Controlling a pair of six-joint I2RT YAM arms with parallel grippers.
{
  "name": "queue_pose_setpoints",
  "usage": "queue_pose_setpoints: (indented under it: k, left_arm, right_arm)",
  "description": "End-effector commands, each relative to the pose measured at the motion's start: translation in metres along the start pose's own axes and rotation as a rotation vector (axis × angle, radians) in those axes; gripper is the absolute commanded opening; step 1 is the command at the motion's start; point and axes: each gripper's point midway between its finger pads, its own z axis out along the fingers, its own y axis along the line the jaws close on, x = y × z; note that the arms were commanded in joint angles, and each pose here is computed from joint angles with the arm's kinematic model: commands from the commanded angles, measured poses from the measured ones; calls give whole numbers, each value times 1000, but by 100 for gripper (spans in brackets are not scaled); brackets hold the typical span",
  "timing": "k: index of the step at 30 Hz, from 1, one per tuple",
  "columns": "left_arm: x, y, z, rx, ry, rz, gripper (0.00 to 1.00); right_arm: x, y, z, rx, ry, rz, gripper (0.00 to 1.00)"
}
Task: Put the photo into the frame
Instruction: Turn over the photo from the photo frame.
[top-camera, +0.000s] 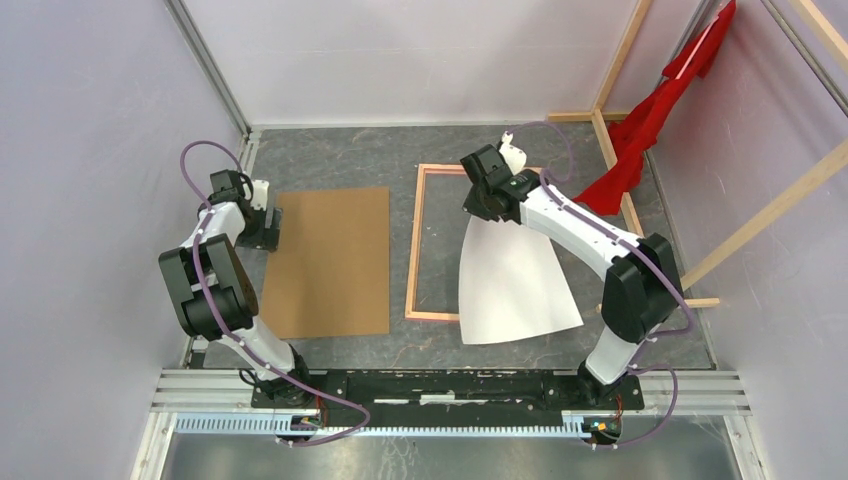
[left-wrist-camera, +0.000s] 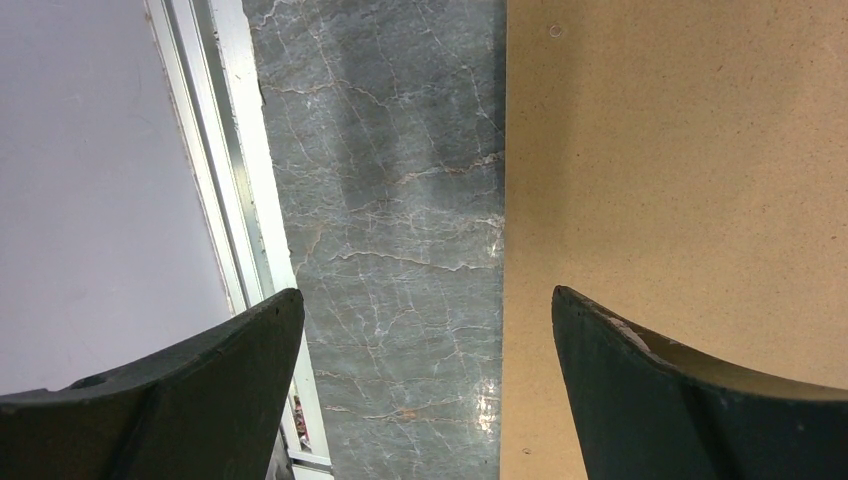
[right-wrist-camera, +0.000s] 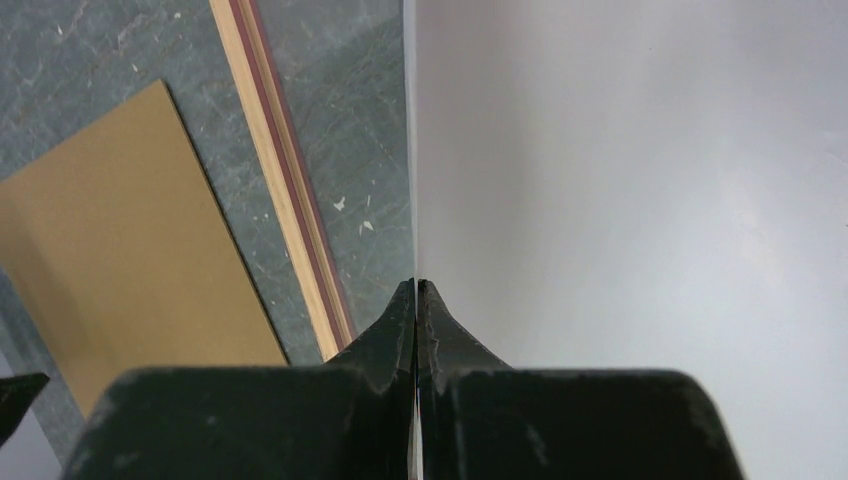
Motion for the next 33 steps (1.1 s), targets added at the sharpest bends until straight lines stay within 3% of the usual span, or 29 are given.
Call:
queue_pose_setpoints:
  k: [1,17,33]
  left_arm:
    - [-5,3,-7,-1,-35,39,100]
    - [-6,6,-7,-11,-33,44,100]
    - [-8,7,-8,-12,-32,48,100]
  right_arm:
    - [-35,18,4,-14,-129,95,0]
    - [-64,35,23,-58,-199,49,0]
    - [-60,33,39,-35,-185,153,0]
